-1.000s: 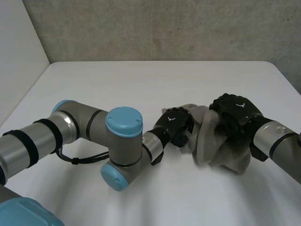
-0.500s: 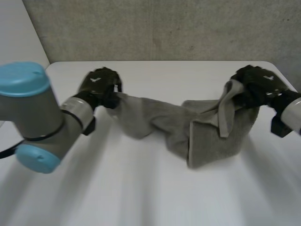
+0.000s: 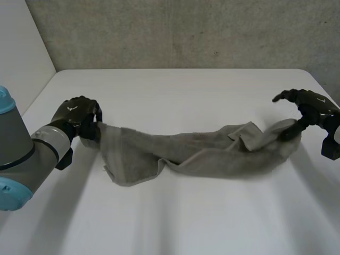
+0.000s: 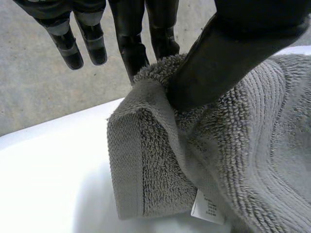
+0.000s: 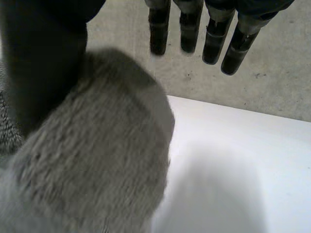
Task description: Fold the towel.
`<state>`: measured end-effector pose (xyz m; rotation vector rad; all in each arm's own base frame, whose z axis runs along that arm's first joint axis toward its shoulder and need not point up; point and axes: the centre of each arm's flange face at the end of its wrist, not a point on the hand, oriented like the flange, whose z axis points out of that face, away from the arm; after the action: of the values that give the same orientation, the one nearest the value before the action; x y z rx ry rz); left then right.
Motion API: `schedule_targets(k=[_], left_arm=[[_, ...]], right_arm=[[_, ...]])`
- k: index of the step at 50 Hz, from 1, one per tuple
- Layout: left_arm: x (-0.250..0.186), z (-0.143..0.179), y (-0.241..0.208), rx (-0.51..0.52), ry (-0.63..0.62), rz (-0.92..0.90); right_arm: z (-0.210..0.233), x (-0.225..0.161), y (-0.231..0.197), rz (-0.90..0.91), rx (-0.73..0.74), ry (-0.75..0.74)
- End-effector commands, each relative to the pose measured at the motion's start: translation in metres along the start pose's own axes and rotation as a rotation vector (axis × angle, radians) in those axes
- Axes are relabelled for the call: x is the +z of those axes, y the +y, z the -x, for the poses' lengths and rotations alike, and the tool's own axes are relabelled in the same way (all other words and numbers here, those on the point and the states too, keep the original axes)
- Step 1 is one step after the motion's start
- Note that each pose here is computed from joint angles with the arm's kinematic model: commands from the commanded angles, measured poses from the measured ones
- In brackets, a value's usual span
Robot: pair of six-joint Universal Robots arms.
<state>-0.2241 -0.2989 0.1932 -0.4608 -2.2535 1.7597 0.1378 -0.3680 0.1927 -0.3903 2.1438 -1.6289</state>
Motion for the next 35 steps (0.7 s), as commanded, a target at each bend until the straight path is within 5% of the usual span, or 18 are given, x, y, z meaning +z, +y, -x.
schedule_targets(k=[1,11,20,35], left_arm=[[0.003,0.000,0.004,0.056,-0.004,0.016],[-0.013,-0.003,-0.011,0.069,-0.001,-0.034],[-0.054,-0.032,-0.024,0.090,0.078,-0.094],[-0.088,-0.085,0.025,0.126,0.252,0.038]], right_arm=[[0.006,-0.007,-0.006,-0.013,-0.047,-0.009],[0.034,-0.040,-0.016,0.008,-0.207,-0.021],[0.104,-0.065,-0.012,0.014,-0.374,-0.180],[0.114,-0.015,0.037,0.157,-0.668,-0.172]])
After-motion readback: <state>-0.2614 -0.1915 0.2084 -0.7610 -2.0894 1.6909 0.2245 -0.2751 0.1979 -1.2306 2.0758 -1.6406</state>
